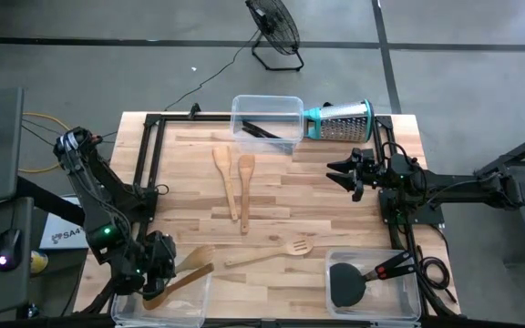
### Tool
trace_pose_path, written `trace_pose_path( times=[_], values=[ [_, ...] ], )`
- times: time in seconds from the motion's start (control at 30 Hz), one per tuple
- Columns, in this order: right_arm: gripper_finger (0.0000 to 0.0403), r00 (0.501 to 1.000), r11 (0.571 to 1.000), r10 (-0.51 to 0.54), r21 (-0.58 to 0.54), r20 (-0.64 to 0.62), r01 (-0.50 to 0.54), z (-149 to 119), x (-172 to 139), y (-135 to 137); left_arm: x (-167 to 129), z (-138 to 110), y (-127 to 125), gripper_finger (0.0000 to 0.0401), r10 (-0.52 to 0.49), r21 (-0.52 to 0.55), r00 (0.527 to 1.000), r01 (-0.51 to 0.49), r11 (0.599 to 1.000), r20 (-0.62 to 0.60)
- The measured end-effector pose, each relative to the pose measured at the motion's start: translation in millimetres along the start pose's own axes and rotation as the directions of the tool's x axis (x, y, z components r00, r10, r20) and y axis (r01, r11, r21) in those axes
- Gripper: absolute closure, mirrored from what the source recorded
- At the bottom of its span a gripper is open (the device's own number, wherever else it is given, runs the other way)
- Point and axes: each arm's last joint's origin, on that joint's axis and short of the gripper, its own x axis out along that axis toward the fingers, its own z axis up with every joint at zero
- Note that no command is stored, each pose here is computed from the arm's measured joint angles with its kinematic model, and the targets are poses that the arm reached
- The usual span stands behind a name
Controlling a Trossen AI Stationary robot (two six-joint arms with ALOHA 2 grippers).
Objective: Pick & Place Kitchen Items
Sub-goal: Put the brown serving spoon into the bottom left transparent bin, then put the brown spatula into the bottom right transparent bin
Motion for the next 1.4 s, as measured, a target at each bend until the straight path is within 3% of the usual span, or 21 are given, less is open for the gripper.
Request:
trace_pose_path(
  times=[0.27,0.47,0.93,1.1,1.27,1.4],
  values=[
    [0.0215,1.0,1.0,0.0,0.0,-0.001,0.0,-0.1,0.0,0.0,18.8,-5.7,-4.4,0.0332,0.055,0.026,0.998,-0.054,0.998,-0.029],
    [0.0215,1.0,1.0,0.0,0.0,-0.001,0.0,-0.1,0.0,0.0,24.7,-7.6,-5.0,0.0287,0.075,-0.002,0.996,-0.075,0.997,-0.046],
    [0.0215,1.0,1.0,0.0,0.0,-0.002,0.0,-0.2,0.0,0.0,24.7,-8.6,-6.9,0.0269,0.05,-0.034,0.995,-0.053,0.998,-0.086],
    [0.0215,1.0,1.0,-0.001,0.0,-0.002,0.001,-0.2,0.0,-0.1,23.1,-6.9,-12.0,0.0269,-0.011,-0.058,0.997,0.006,0.998,-0.075],
    [0.0215,1.0,1.0,-0.001,0.0,-0.002,0.001,-0.2,0.0,-0.1,13.6,-3.3,-12.8,0.0268,-0.066,-0.19,0.996,0.054,0.98,-0.056],
    [0.0215,1.0,1.0,-0.001,0.0,-0.002,0.001,-0.2,0.0,-0.1,2.1,1.6,-10.9,0.0268,-0.1,-0.363,0.995,0.094,0.927,0.001]
  ],
)
